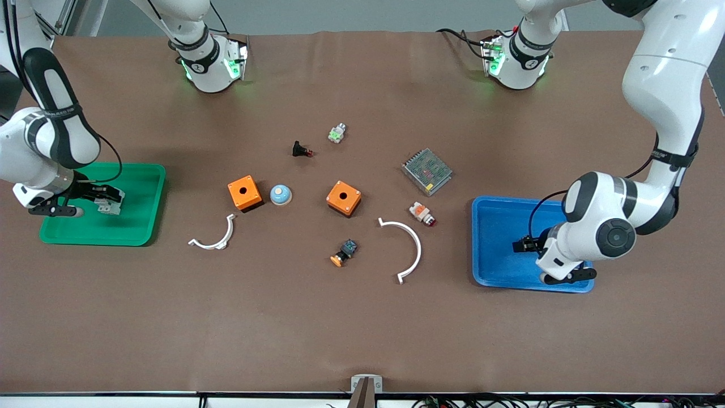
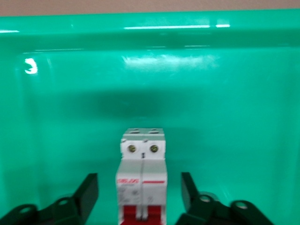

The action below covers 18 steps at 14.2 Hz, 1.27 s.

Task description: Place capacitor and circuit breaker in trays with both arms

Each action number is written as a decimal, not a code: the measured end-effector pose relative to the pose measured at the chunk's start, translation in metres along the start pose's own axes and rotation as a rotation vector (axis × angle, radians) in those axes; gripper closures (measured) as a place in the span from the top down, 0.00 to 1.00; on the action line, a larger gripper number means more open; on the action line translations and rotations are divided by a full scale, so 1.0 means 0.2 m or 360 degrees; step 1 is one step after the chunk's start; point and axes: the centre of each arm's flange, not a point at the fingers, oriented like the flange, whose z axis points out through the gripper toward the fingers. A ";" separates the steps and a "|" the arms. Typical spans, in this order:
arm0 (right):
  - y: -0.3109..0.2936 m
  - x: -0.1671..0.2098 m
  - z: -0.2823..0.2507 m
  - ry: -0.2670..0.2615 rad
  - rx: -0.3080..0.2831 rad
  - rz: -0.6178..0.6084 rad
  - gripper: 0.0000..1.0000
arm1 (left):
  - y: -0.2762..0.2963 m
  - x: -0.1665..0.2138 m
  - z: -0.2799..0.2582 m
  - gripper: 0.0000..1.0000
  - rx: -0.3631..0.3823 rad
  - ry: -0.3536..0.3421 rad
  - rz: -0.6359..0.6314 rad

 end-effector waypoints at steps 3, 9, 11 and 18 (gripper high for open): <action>-0.11 0.16 -0.36 -0.0101 0.0033 -0.0048 1.00 | -0.12 -0.07 -0.35 1.00 0.0018 0.0028 0.0042; -0.70 0.35 -0.89 -0.0110 -0.0020 0.0046 1.00 | -0.41 -0.31 -0.95 1.00 -0.0040 0.0077 0.0056; -0.93 0.33 -0.98 -0.0114 -0.0036 -0.0006 1.00 | -0.44 -0.39 -1.12 1.00 -0.0069 0.0133 0.0046; -1.25 0.27 -1.37 -0.0130 -0.0049 -0.0150 1.00 | -0.45 -0.60 -1.55 1.00 -0.0038 0.0299 0.0017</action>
